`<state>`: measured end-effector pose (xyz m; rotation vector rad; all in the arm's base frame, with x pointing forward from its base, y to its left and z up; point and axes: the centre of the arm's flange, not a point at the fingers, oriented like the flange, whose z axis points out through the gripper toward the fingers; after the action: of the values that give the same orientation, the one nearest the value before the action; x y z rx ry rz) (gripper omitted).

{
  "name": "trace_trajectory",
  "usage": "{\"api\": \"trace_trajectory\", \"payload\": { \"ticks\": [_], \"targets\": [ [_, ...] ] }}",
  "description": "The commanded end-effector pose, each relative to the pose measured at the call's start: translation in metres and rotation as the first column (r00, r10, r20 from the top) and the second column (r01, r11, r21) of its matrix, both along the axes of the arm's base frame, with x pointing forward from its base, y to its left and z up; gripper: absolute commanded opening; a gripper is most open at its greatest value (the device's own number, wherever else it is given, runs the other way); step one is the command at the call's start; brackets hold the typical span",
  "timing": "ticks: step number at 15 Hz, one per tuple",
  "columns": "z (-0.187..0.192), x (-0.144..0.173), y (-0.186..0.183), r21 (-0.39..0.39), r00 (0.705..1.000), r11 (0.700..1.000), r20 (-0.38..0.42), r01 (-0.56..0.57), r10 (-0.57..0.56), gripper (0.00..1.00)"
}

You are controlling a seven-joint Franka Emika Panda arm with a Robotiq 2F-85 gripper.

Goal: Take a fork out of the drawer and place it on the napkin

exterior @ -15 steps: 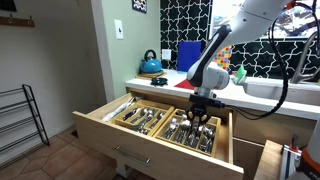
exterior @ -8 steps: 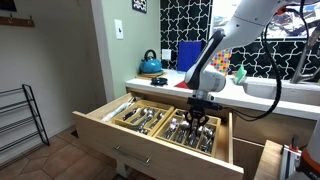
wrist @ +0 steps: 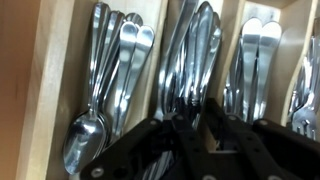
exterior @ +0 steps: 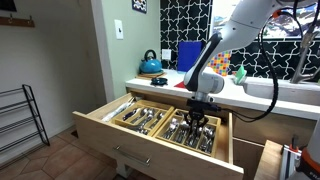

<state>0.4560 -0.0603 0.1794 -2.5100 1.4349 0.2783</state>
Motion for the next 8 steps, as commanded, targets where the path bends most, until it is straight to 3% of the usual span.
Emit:
{"api": "trace_trajectory", "payload": {
  "ticks": [1,6,7,8],
  "targets": [
    [-0.0122,0.0038,-0.0026,0.005,1.0,1.0,-0.009,-0.003,0.003,0.28],
    [-0.0176,0.0036,-0.0015,-0.007,1.0,1.0,-0.023,-0.011,0.011,0.21],
    [-0.0156,0.0038,-0.0014,-0.008,1.0,1.0,-0.017,-0.012,0.012,0.09],
    [-0.0141,0.0038,-0.0012,-0.008,1.0,1.0,-0.015,-0.013,0.013,0.07]
  ]
}}
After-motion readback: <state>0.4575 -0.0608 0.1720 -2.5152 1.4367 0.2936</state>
